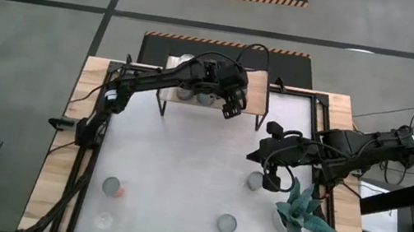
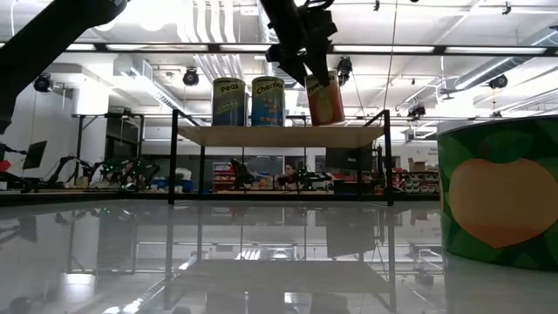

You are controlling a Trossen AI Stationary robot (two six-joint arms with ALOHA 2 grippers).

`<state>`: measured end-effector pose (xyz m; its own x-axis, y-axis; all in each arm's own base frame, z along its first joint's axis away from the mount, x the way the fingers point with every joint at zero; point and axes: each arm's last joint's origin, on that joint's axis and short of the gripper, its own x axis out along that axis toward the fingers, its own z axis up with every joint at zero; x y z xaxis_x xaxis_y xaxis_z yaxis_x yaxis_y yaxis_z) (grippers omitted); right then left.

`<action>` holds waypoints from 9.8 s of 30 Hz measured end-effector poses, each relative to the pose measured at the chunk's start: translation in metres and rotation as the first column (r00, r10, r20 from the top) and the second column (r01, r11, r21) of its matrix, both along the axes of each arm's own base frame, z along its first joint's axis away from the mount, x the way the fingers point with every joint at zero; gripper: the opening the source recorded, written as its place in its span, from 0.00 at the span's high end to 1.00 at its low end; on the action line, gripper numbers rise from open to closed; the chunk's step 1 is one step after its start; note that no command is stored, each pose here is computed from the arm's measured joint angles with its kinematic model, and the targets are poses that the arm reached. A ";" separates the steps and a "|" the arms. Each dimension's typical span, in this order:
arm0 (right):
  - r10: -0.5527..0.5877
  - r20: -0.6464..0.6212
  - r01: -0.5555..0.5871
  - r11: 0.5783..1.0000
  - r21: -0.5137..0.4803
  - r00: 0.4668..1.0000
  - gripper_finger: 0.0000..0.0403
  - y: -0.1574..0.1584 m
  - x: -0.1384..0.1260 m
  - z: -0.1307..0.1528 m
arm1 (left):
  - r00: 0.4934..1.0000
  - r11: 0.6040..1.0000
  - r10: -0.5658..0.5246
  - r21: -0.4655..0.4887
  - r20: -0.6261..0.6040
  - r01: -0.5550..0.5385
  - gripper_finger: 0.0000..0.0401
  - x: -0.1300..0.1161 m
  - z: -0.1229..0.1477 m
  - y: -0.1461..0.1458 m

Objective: Pick and place cans onto a shelf
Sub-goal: Put the canned pineapple on the shelf

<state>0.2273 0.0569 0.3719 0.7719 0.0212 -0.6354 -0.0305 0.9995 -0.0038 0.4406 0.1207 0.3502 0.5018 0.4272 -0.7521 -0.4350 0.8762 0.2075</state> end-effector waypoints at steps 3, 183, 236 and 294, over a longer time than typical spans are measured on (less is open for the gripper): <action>0.000 0.000 0.000 1.000 0.000 1.000 0.98 0.000 0.000 0.000 | 1.000 1.000 0.000 0.000 0.000 0.000 0.28 0.000 0.000 0.000; -0.645 -0.202 0.654 0.756 -0.028 0.737 0.98 -0.290 0.070 -0.006 | 0.673 0.725 -0.513 0.689 0.533 0.006 0.91 -0.274 -0.018 -0.148; -0.581 -0.137 0.593 0.803 0.065 0.802 0.98 -0.284 0.099 -0.025 | 0.680 0.720 -0.516 0.694 0.521 0.014 0.91 -0.274 -0.019 -0.148; -0.573 0.050 0.572 0.820 0.033 0.818 0.98 -0.318 0.130 -0.048 | 0.685 0.717 -0.518 0.697 0.512 0.021 0.91 -0.274 -0.020 -0.148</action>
